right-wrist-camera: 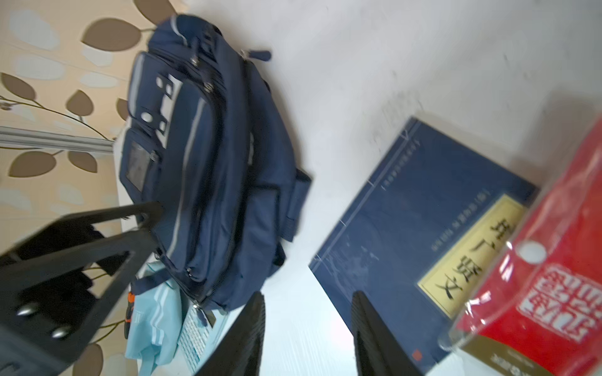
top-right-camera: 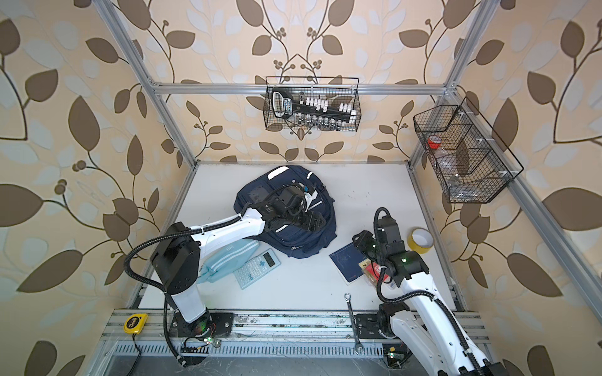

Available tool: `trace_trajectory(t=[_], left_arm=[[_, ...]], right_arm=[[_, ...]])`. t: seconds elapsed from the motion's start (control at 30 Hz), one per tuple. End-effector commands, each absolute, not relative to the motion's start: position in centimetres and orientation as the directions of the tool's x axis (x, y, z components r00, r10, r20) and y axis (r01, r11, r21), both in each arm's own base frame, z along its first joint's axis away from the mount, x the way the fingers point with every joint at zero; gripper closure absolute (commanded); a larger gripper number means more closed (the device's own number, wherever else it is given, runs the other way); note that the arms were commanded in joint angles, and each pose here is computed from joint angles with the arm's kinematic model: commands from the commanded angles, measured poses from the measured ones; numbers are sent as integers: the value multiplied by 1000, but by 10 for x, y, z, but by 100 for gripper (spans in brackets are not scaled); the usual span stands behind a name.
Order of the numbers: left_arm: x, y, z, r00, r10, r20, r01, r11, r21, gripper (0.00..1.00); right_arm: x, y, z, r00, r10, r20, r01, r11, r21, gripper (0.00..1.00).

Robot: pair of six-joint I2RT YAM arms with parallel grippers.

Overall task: Pack books, pencil case, and school supplies into a backpack
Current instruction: Close the student bag at the center of the table, then pick up the book from the middle-right of the table.

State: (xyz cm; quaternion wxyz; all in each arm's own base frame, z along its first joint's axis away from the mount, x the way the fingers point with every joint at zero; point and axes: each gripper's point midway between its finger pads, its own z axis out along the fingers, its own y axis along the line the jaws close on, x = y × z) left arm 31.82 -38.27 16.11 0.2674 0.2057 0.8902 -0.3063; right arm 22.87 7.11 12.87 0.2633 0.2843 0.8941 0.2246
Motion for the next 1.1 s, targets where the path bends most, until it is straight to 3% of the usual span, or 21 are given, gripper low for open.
trace_trajectory(t=[0.0,0.33,0.43,0.53,0.63,0.9,1.07], left_arm=[[296,-404,218,-740,167,-652,578,653,-489,16],[282,-439,186,-826,186,-532,528,585,-616,21],[277,-458,163,-845,233,-481,519,570,-637,30],[272,-478,144,-858,278,-432,511,550,-660,48],[269,-487,125,-871,303,-387,491,559,-668,60],[266,-482,81,-896,317,-312,445,619,-648,64],[264,-478,55,-903,331,-273,428,648,-629,66]], right_arm=[[197,73,101,-739,635,-224,464,722,514,54],[151,68,64,-664,744,-72,624,604,496,59],[143,73,54,-661,749,-27,636,580,510,59],[140,76,46,-667,745,-5,640,577,507,60],[144,75,42,-669,744,-11,642,585,496,61],[158,80,24,-664,748,3,652,577,491,63],[170,83,24,-652,758,-16,634,556,538,71]])
